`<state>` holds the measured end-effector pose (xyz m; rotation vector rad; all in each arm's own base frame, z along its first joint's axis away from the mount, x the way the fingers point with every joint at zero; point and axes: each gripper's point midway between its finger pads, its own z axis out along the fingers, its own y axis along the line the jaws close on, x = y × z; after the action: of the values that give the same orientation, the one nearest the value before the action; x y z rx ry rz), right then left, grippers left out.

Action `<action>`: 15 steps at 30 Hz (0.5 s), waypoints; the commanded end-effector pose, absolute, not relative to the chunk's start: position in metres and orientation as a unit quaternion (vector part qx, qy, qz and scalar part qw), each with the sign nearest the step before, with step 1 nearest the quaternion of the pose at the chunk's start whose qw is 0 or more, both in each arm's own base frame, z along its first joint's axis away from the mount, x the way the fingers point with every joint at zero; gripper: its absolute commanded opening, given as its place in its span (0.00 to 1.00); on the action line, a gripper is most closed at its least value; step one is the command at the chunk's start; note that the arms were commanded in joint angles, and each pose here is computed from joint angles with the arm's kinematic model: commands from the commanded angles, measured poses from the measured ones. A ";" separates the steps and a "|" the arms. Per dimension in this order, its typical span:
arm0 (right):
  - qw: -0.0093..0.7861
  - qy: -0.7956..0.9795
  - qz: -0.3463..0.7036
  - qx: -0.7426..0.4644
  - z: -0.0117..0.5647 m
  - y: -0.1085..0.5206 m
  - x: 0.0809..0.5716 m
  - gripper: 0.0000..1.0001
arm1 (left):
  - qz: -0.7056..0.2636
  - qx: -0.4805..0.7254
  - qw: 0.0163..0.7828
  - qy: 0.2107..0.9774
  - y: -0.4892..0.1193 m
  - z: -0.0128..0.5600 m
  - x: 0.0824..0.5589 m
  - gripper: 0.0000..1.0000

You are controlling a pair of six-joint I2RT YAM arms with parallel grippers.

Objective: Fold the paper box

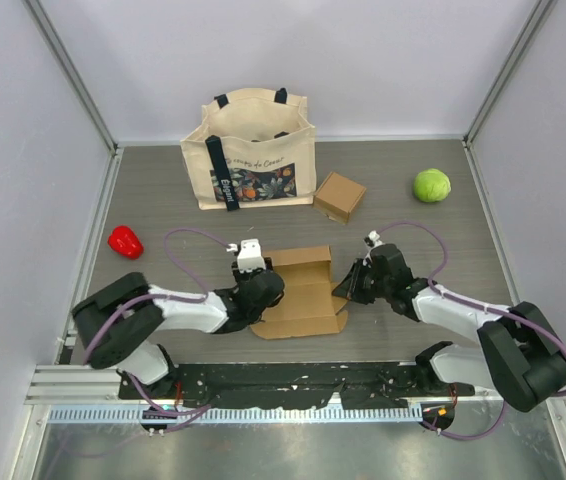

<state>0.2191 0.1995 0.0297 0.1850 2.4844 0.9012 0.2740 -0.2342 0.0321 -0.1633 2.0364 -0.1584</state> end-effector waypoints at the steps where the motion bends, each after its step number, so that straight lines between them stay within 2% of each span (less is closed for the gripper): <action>1: 0.260 0.900 0.339 0.083 0.062 0.203 0.230 0.04 | -0.122 -0.052 0.478 0.868 -0.225 0.055 0.241 0.60; 4: 0.241 0.912 0.319 0.096 0.064 0.198 0.226 0.01 | -0.176 -0.046 0.458 0.870 -0.206 0.083 0.211 0.71; 6: 0.225 0.915 0.321 0.097 0.067 0.200 0.224 0.01 | -0.202 -0.019 0.430 0.880 -0.195 0.085 0.186 0.71; 7: 0.221 0.915 0.322 0.100 0.068 0.200 0.225 0.01 | -0.256 -0.021 0.454 0.853 -0.194 0.118 0.181 0.71; 10: 0.185 0.915 0.341 0.110 0.069 0.209 0.224 0.01 | -0.351 0.073 0.476 0.803 -0.205 0.163 0.156 0.70; 11: 0.175 0.914 0.350 0.107 0.073 0.214 0.226 0.01 | -0.395 0.125 0.460 0.785 -0.219 0.179 0.139 0.70; 14: 0.128 0.909 0.383 0.104 0.074 0.226 0.220 0.01 | -0.372 0.229 0.415 0.798 -0.239 0.183 0.127 0.72; 15: 0.114 0.907 0.392 0.103 0.074 0.229 0.218 0.01 | -0.379 0.265 0.385 0.799 -0.249 0.181 0.117 0.78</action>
<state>0.2240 0.2106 0.0585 0.3002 2.6153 0.9664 0.1589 -0.2154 0.2000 0.1645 1.8846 -0.9337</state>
